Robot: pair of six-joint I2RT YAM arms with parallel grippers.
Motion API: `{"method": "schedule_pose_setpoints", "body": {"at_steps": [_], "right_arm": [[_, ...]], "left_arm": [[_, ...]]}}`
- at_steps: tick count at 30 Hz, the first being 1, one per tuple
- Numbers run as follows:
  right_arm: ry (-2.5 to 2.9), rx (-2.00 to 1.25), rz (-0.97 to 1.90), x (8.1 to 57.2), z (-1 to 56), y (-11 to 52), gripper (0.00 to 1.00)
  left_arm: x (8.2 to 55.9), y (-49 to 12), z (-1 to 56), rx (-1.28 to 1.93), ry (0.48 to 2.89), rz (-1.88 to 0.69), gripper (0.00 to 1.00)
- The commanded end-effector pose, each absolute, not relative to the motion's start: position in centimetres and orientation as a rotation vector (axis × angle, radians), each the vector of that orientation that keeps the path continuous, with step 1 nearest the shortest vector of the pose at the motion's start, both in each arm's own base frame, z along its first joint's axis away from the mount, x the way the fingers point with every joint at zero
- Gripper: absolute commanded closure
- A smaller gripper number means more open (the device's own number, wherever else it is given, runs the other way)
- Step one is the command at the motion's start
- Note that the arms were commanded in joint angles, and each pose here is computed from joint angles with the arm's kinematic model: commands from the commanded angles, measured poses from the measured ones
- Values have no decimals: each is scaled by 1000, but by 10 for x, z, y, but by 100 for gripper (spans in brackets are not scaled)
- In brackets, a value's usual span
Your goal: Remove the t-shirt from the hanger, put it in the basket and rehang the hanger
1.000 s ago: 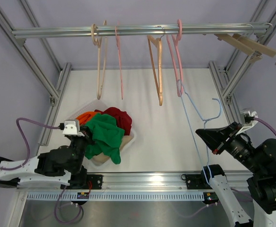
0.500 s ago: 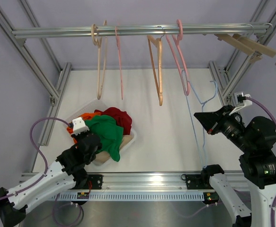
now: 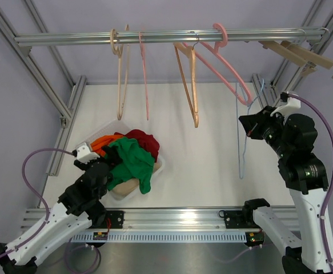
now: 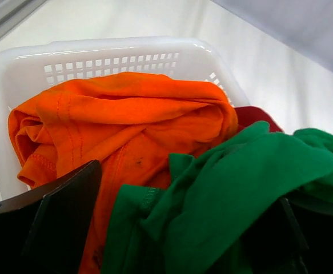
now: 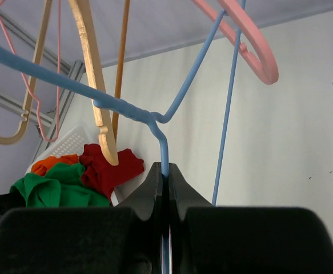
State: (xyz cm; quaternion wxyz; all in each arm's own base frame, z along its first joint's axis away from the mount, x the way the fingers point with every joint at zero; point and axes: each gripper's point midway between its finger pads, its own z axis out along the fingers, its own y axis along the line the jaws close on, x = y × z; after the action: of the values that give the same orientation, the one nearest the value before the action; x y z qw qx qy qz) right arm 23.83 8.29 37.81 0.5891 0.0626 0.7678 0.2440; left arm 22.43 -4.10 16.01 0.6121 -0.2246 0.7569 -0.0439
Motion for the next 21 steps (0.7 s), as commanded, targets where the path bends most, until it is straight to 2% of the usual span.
{"method": "schedule_pose_setpoints", "body": {"at_steps": [1, 6, 11, 15, 21], "right_arm": [[1659, 79, 598, 235, 422, 88, 100], [1577, -169, 896, 180, 456, 134, 100], [1426, -307, 993, 127, 496, 144, 100], [1464, -199, 847, 150, 500, 124, 100], [1534, -79, 680, 192, 489, 102, 100]], "left_arm": [[219, -47, 195, -591, 1680, -284, 1], [204, -40, 254, -569, 1571, -410, 1], [193, -40, 294, -462, 1544, -455, 1], [187, -40, 306, -386, 1574, -430, 1], [164, -26, 325, -283, 1491, -455, 1]]}}
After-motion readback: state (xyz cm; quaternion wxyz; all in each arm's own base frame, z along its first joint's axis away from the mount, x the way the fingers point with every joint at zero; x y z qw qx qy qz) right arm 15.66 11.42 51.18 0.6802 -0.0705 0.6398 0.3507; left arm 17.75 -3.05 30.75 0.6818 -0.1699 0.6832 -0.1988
